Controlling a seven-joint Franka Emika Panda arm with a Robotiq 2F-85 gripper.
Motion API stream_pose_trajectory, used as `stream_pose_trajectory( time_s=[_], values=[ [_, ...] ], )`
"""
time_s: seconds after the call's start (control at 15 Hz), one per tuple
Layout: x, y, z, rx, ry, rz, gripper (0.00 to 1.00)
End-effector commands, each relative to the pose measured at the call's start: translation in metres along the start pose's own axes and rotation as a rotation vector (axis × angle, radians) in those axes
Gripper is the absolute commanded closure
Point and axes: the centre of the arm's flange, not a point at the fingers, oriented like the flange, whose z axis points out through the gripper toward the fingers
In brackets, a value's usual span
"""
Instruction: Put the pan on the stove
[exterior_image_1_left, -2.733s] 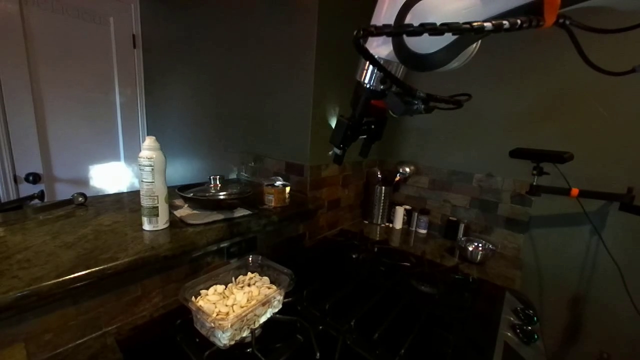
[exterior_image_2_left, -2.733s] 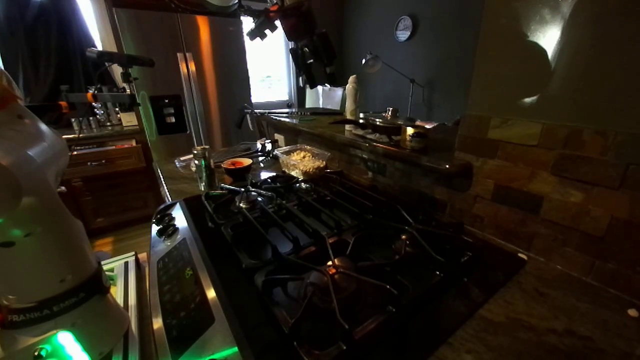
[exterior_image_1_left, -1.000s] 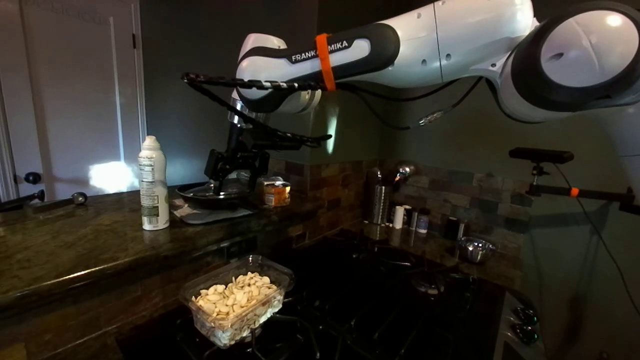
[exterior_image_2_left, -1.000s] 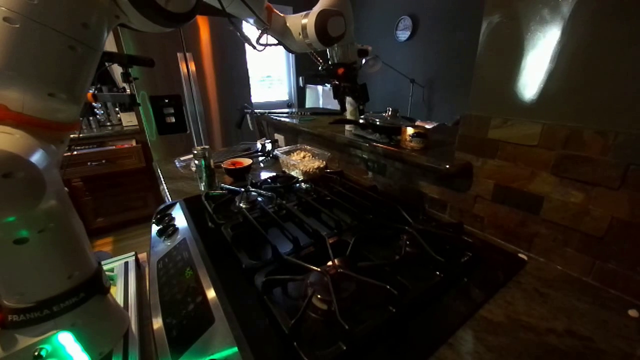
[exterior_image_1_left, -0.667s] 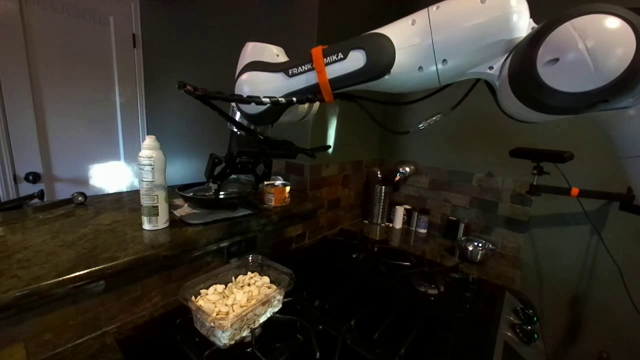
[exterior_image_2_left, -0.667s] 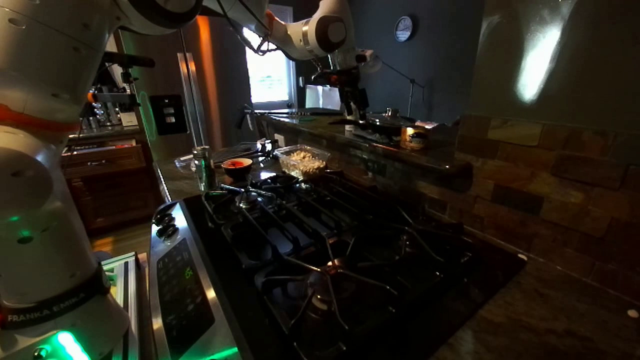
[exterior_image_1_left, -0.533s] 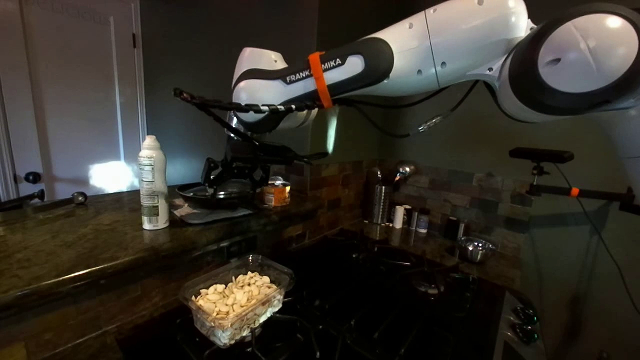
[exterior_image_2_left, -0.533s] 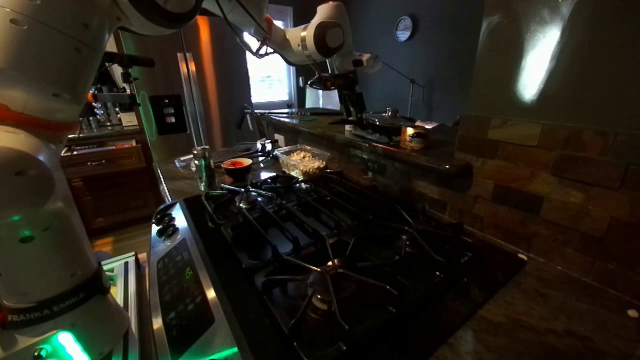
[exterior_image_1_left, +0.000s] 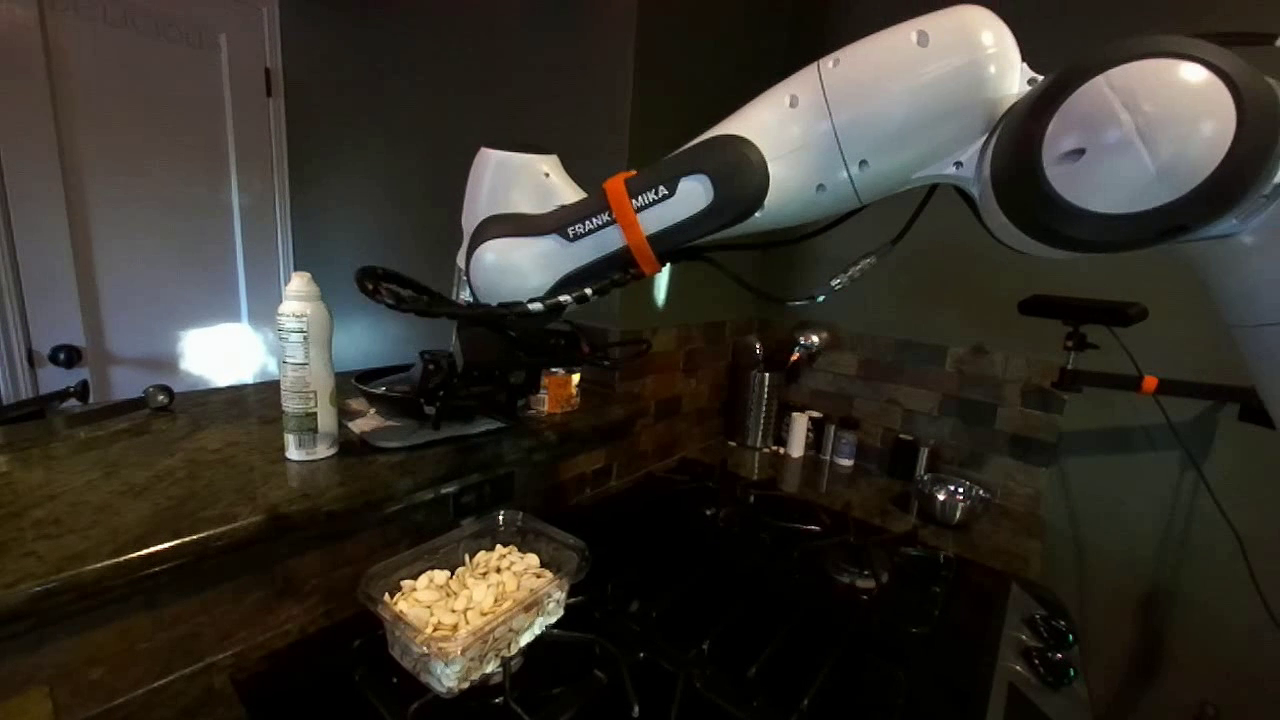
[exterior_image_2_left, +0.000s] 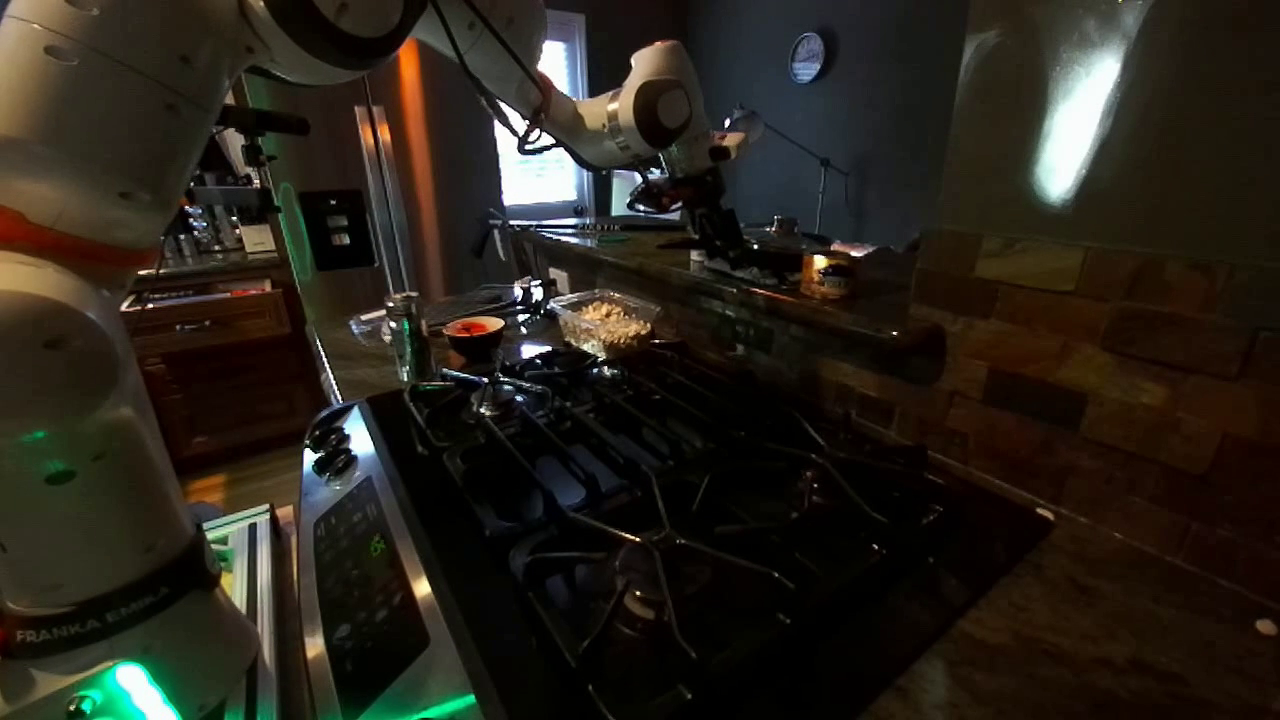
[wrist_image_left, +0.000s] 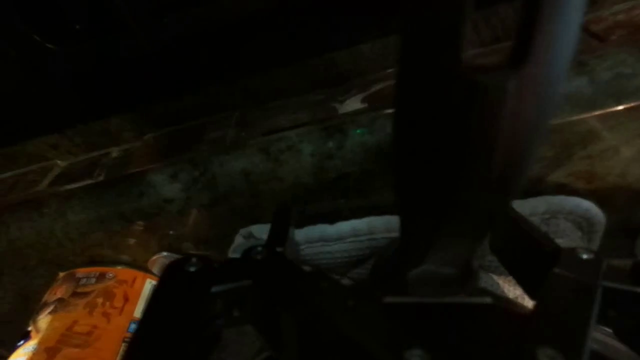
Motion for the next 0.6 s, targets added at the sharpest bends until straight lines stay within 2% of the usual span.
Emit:
stream_pose_trajectory(
  time_s=[0.0, 0.07, 0.2, 0.53],
  values=[
    [-0.003, 0.003, 0.012, -0.04, 0.028, 0.02, 0.02],
    [-0.002, 0.003, 0.011, -0.041, 0.034, 0.016, 0.27],
    [-0.002, 0.0, 0.007, -0.033, 0.05, 0.003, 0.27],
    [0.0, -0.012, -0.001, 0.0, 0.101, -0.035, 0.66]
  ],
)
